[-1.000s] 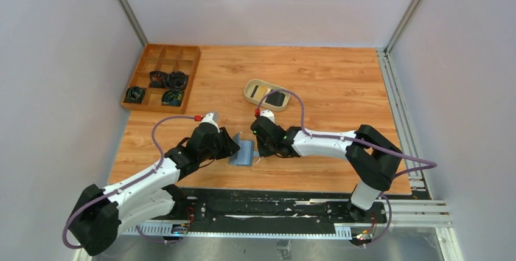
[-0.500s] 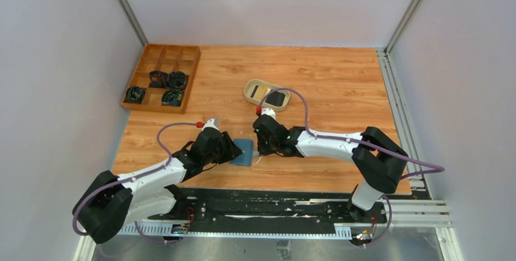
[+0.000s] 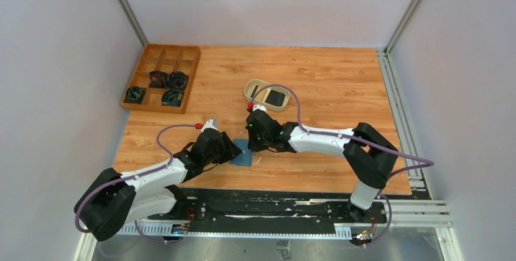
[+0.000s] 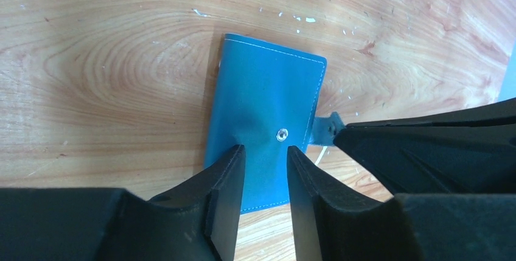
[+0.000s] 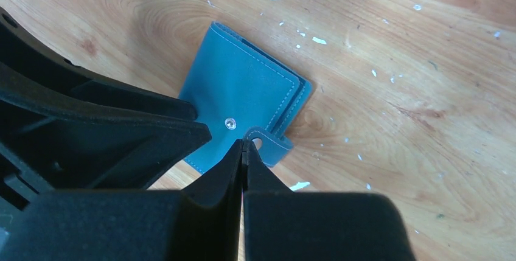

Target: Take the credit cards out of the card holder

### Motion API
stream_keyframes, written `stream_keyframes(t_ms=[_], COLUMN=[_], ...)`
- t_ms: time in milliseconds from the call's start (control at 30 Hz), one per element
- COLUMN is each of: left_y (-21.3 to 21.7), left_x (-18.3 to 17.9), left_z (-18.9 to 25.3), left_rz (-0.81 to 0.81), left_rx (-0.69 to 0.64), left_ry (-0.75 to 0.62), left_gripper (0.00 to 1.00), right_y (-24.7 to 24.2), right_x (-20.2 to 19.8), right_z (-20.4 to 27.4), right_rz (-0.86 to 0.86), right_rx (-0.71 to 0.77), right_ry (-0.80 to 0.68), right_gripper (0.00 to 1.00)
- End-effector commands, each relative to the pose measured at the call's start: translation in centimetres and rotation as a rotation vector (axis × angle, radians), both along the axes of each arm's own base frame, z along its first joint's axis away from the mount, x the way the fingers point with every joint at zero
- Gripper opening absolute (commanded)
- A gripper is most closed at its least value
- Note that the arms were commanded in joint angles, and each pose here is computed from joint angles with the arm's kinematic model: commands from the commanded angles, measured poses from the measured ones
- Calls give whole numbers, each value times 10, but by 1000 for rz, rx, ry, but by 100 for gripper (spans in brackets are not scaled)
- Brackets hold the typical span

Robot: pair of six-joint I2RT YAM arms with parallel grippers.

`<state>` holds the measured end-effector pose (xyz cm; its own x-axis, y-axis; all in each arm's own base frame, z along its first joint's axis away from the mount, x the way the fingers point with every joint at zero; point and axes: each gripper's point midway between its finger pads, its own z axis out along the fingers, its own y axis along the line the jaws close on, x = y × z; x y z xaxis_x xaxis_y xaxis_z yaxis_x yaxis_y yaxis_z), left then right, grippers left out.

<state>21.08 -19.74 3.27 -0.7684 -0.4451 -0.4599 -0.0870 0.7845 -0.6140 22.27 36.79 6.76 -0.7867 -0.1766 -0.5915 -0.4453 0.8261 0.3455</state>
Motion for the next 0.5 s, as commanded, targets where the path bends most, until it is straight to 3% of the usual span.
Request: stream_keyframes(t_ms=[0,133,267,467], left_y=[17,19,20,23], left_x=[-15,-17,-18,-19], left_z=[-27,-30,-32,-35], left_rz=[33,39,39,37], left_rx=[67,71,79,102], left_ry=[70,77,87,97], left_gripper=[40,13,2,0], right_y=[10,18,23,26], right_x=[2,-1,-1,2], right_z=[-8,-15,-17,-18], right_rz=[28,41,43,41], right_rx=[-3,12,23,15], right_ry=[31,65,81,80], right_gripper=[0,0,0,0])
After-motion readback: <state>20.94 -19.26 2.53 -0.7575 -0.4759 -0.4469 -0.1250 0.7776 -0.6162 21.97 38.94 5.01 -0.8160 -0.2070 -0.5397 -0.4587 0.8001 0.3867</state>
